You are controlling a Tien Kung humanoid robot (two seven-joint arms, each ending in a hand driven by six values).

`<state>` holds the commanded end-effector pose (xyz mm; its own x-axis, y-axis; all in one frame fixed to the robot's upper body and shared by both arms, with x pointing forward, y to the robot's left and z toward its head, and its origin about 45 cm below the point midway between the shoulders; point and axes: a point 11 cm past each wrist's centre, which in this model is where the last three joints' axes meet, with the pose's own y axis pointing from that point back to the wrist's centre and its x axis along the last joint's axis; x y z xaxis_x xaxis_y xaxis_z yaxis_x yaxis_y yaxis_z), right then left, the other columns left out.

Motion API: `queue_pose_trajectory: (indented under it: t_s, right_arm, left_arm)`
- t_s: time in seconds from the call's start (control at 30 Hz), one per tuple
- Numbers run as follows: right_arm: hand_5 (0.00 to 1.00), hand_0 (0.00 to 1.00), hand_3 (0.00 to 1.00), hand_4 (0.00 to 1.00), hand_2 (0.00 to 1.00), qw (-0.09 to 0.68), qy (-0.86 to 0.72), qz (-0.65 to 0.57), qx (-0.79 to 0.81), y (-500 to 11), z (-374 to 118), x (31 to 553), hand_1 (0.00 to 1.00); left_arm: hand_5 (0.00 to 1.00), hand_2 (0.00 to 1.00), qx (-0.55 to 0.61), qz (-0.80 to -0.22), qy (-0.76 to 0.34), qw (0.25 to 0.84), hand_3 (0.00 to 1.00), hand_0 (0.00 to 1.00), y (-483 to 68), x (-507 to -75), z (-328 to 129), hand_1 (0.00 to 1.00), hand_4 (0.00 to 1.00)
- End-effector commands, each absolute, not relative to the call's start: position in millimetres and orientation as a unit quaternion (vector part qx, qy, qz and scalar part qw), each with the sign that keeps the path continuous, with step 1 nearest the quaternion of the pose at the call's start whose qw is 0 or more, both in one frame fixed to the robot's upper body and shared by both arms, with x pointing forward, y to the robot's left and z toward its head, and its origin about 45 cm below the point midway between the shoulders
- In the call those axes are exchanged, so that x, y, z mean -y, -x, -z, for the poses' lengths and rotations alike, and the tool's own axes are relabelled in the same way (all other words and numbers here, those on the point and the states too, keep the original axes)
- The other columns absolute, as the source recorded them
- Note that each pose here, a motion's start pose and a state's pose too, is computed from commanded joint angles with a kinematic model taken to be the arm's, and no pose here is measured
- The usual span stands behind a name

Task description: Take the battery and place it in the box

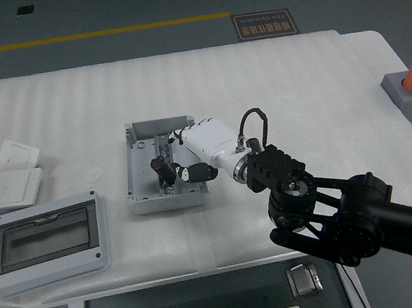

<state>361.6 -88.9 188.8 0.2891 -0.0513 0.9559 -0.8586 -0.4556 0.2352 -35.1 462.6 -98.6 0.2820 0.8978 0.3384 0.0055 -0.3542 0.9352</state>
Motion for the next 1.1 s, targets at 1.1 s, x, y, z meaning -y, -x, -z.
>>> queue_pose_trajectory:
  t_s: [1.1]
  right_arm:
    - [0.674, 0.814, 0.904, 0.852, 0.803, 0.558, -0.608, -0.487, 0.284, -392, -148, 228, 0.807]
  left_arm:
    - [0.348, 0.52, -0.339, -0.495, -0.656, 0.458, 0.576, 0.629, 28, -461, 99, 0.659, 0.587]
